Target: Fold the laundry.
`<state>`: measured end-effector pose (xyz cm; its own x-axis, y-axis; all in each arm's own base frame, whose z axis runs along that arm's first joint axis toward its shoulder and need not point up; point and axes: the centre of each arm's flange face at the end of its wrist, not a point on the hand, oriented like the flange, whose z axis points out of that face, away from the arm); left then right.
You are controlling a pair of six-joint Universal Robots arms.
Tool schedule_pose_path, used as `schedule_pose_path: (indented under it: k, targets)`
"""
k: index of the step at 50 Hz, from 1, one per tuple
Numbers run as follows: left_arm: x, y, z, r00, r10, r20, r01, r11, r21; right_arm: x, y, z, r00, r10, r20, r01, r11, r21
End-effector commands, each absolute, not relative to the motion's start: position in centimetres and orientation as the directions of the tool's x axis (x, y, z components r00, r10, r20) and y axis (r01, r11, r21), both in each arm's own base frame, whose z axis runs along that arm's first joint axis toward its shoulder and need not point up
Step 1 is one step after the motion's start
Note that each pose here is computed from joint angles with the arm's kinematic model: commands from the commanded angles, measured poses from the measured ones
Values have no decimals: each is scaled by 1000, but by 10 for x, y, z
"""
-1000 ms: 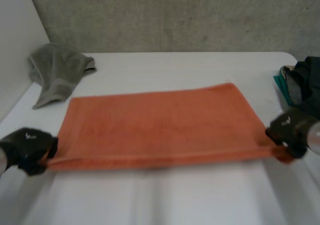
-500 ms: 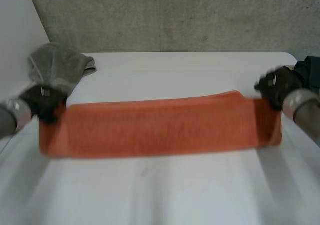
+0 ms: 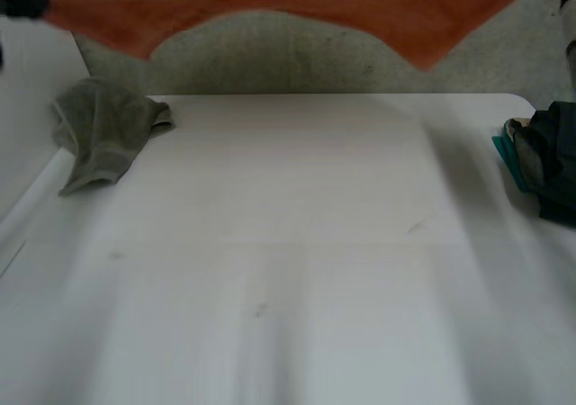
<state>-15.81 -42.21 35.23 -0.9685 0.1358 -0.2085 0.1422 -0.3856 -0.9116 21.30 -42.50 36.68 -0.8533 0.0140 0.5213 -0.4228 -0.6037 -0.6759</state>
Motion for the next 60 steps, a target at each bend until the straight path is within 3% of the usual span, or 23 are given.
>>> schedule_pose_path:
  k: [1,7,13,17,20,24,25,30,33,37,43,50,60]
  targets:
    - [-165,-409,258,-945,240,-222,193,-138,-972,214,-427,274,-795,-204,571,-463,-405,-788]
    - [-162,-383,193,-919,300,-255,285,59,-957,213,-408,204,-728,-354,587,-532,-247,-809]
    - [-158,-346,169,-888,376,-263,347,175,-921,198,-386,170,-664,-436,608,-628,-116,-769]
    - [-147,-314,171,-872,419,-253,381,256,-889,185,-361,173,-605,-479,636,-710,-37,-704]
    - [-136,-288,188,-868,431,-249,401,311,-862,163,-334,185,-548,-515,659,-791,63,-609]
    - [-122,-254,209,-851,464,-244,448,402,-798,143,-294,202,-479,-598,642,-857,163,-488]
    - [-120,-240,214,-835,499,-232,473,437,-765,136,-277,207,-456,-646,613,-874,196,-445]
    - [-114,-215,224,-777,598,-197,539,469,-700,131,-265,224,-405,-649,644,-896,142,-421]
    - [-111,-222,225,-728,632,-265,592,385,-708,138,-275,218,-406,-636,657,-886,99,-453]
    - [-119,-246,217,-709,652,-267,586,335,-737,153,-296,206,-447,-600,663,-853,63,-519]
    - [-134,-287,199,-764,587,-267,543,363,-757,173,-329,191,-518,-529,673,-807,41,-589]
    - [-154,-343,189,-788,488,-375,548,279,-789,185,-376,177,-593,-398,700,-758,-17,-652]
    - [-173,-383,168,-811,419,-409,550,306,-777,204,-423,163,-611,-302,732,-732,-137,-668]
